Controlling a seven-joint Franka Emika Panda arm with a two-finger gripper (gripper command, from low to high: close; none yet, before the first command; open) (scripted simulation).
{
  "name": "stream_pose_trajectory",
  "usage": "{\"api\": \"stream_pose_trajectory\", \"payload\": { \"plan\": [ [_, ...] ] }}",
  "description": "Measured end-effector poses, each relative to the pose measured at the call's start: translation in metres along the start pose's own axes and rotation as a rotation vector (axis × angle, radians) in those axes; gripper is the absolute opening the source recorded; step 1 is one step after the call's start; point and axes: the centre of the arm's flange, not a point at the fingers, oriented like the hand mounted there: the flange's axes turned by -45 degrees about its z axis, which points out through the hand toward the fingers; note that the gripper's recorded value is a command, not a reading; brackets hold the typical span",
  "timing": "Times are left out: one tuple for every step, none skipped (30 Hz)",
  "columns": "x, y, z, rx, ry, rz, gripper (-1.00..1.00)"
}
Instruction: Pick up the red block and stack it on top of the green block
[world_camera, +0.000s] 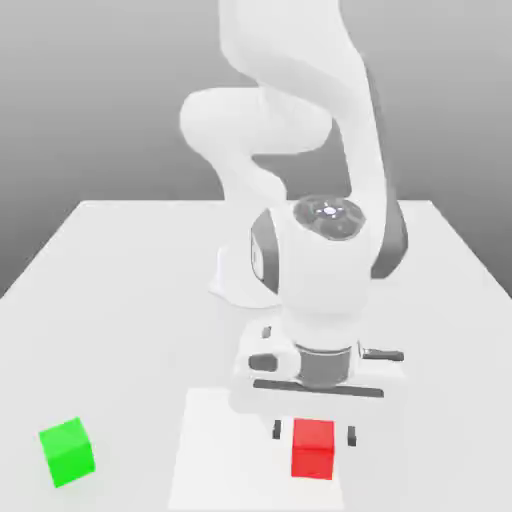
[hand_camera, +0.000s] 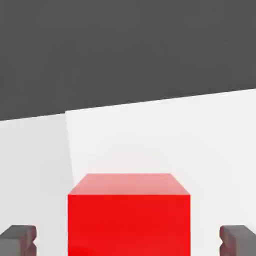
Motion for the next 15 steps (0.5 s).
{"api": "stream_pose_trajectory", "payload": {
  "plan": [
    [0.000,0.000,0.000,0.000,0.000,0.000,-1.00],
    [0.000,0.000,0.000,0.000,0.001,0.000,-1.00],
    [0.000,0.000,0.000,0.000,0.001,0.000,-1.00],
    [-0.001,0.000,0.006,0.000,0.000,0.000,-1.00],
    [0.000,0.000,0.003,0.000,0.001,0.000,-1.00],
    [0.000,0.000,-0.004,0.000,0.000,0.001,-1.00],
    [0.001,0.000,-0.014,0.000,0.000,0.001,-1.00],
    [0.001,0.000,-0.025,0.000,0.000,0.001,-1.00],
    [0.001,0.000,-0.036,0.000,0.000,0.001,-1.00],
    [0.000,0.000,-0.047,0.000,0.000,0.000,-1.00],
    [0.004,0.009,-0.055,-0.001,0.000,0.024,-1.00],
    [0.012,0.029,-0.059,-0.002,-0.001,0.074,-1.00],
    [0.019,0.051,-0.062,-0.003,-0.001,0.129,-1.00],
    [0.026,0.075,-0.066,-0.003,-0.002,0.186,-1.00],
    [0.032,0.099,-0.069,-0.004,-0.003,0.244,-1.00]
  ]
}}
